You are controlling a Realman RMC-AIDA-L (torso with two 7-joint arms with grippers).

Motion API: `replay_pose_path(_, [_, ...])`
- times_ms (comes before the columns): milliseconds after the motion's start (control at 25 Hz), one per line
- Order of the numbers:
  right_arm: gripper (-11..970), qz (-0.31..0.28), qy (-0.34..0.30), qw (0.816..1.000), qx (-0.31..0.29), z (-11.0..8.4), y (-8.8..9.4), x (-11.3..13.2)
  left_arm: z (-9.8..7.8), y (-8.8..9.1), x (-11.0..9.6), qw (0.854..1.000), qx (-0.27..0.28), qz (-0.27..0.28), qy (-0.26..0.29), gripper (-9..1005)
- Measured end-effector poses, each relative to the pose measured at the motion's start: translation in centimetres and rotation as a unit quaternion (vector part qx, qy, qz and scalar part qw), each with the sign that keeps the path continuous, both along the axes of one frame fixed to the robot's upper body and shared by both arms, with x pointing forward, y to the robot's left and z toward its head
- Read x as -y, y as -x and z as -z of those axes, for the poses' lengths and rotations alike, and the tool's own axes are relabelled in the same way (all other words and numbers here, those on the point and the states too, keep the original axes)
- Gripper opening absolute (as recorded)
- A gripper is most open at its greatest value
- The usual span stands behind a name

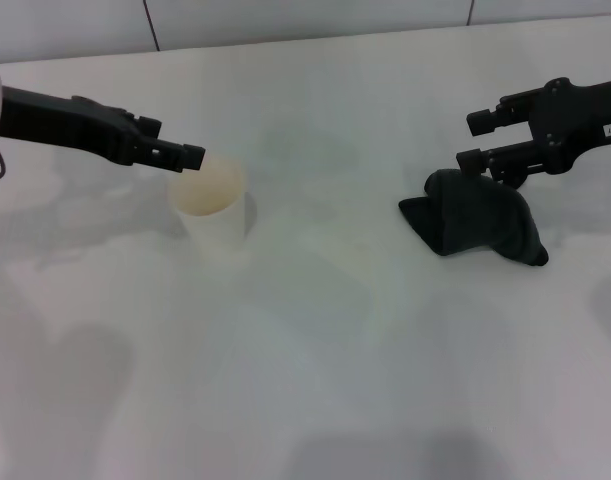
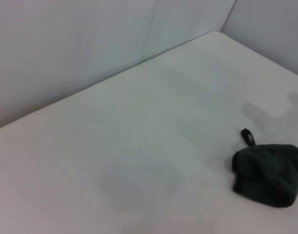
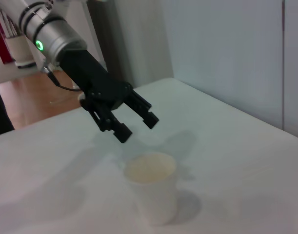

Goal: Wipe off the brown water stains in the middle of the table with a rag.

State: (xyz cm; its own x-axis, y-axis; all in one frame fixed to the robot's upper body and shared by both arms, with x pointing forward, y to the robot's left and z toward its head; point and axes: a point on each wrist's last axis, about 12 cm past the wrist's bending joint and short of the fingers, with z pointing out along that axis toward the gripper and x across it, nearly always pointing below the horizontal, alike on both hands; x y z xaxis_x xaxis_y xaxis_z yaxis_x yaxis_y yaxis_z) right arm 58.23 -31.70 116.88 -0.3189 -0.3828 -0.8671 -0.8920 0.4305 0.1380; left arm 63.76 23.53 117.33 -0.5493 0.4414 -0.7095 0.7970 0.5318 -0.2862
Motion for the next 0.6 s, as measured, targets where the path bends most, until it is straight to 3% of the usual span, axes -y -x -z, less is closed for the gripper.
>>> replay_pose_path(600, [609, -0.007, -0.075, 0.996, 0.044, 1.7, 1.2, -0.4, 0.1, 0.7, 2.3, 0.998, -0.016, 0.057, 0.027, 890])
